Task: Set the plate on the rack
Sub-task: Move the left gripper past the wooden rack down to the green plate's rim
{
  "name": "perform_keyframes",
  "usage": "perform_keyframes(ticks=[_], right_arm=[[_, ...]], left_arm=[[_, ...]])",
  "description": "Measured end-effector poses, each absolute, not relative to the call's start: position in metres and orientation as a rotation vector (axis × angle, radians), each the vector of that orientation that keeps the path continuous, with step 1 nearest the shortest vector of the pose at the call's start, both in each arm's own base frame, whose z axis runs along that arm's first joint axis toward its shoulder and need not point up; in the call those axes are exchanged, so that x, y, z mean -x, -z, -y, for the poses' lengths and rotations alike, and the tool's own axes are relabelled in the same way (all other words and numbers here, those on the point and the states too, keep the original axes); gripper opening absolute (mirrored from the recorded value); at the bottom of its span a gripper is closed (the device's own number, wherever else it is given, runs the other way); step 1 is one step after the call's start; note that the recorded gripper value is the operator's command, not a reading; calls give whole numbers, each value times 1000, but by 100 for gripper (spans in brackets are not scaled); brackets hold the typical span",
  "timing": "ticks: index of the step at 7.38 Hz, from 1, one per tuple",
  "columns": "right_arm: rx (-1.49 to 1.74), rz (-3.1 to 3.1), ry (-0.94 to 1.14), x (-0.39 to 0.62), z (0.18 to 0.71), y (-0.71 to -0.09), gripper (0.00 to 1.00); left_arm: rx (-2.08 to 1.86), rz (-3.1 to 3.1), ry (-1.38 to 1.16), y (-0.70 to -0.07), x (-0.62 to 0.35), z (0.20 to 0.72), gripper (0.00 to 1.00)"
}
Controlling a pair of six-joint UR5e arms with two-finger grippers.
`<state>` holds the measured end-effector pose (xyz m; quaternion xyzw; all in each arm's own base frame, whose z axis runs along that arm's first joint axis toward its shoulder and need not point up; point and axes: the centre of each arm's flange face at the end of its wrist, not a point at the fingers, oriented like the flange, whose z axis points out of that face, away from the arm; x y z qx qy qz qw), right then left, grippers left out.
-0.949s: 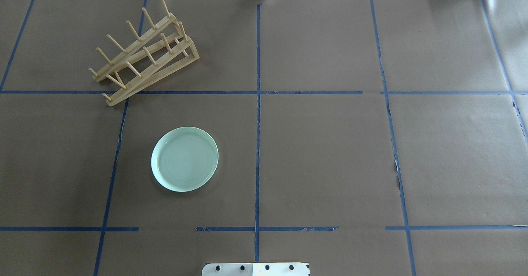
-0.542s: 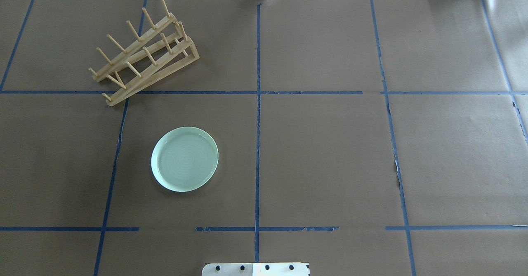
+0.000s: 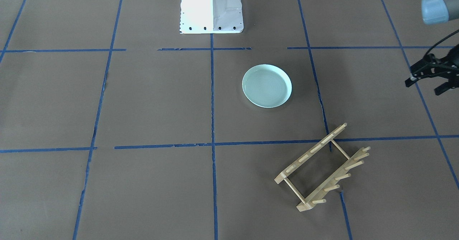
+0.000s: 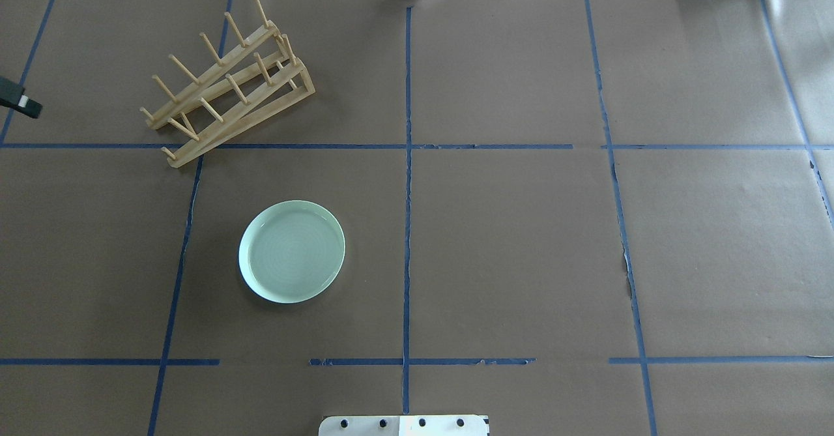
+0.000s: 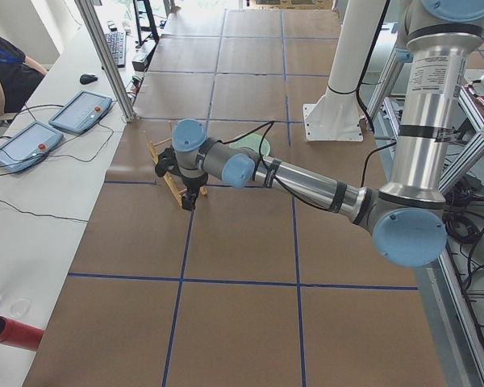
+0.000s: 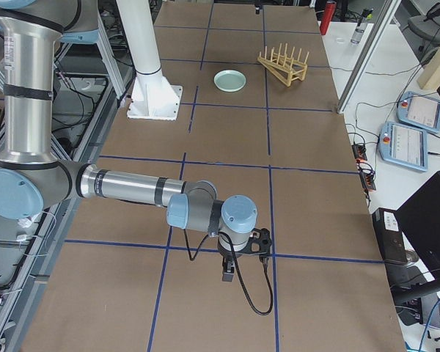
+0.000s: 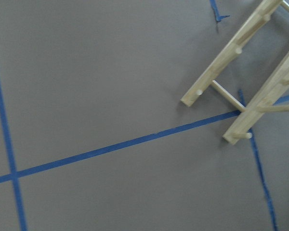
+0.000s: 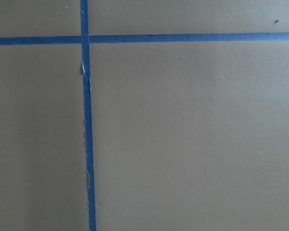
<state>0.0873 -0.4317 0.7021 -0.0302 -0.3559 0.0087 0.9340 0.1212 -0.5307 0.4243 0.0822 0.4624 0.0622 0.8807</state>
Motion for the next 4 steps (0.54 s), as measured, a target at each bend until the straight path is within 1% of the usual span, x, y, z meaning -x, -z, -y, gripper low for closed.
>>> perform_keyframes(ticks=[2,4], right_arm=[[60,728,-18,-88,432,-702,100],[61,728,-18,-88,432,-702,100]], left_arm=[[-63,-992,17,-349,-222,523,100],[92,-987,151,-295,-310,508,100]])
